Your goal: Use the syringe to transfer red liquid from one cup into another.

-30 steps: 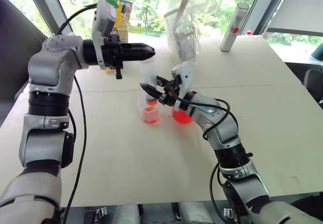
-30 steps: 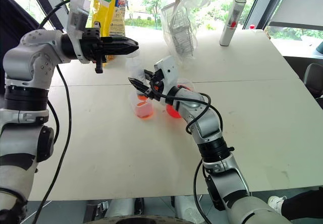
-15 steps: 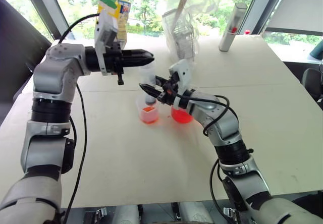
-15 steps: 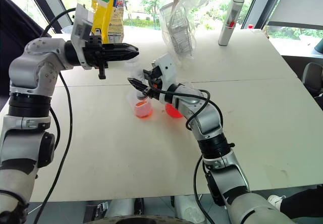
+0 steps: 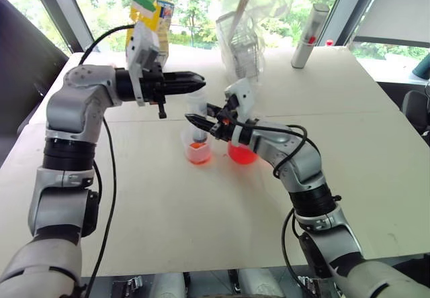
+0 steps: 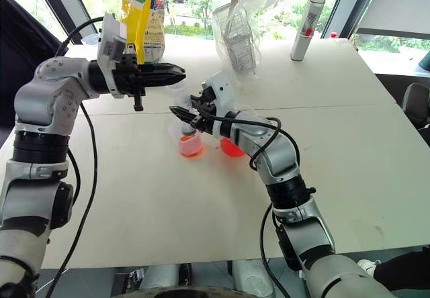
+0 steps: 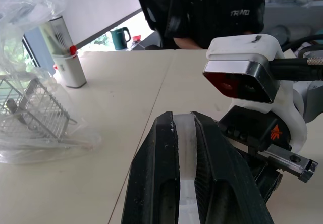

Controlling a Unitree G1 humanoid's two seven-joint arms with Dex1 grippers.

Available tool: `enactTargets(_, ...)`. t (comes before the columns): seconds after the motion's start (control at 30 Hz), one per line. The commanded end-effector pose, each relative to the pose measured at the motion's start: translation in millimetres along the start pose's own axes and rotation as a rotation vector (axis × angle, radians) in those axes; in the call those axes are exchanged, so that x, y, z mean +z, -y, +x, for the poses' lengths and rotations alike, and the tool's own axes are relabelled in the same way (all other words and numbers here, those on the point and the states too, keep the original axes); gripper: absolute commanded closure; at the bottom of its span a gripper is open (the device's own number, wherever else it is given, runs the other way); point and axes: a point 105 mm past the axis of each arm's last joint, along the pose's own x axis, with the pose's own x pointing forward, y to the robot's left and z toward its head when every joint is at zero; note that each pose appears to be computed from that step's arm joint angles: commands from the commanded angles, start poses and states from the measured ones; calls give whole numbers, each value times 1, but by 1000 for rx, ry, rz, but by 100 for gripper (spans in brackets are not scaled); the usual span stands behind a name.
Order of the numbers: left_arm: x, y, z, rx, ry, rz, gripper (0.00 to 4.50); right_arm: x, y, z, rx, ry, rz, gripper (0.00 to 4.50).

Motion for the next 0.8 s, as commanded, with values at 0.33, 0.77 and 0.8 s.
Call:
enactTargets(0.33,-1,-8,-15,39,-31,-95,274,72,-15,-7,22,269,-81,311)
enactTargets(0.77,-1,-7,-41,126,-52,-102,31,61,-14,-5,26,246,-43,311)
enactTargets(0.8,-2,-7,-44,132,-60,-103,31,61,-14,-5,27,245,-41,311)
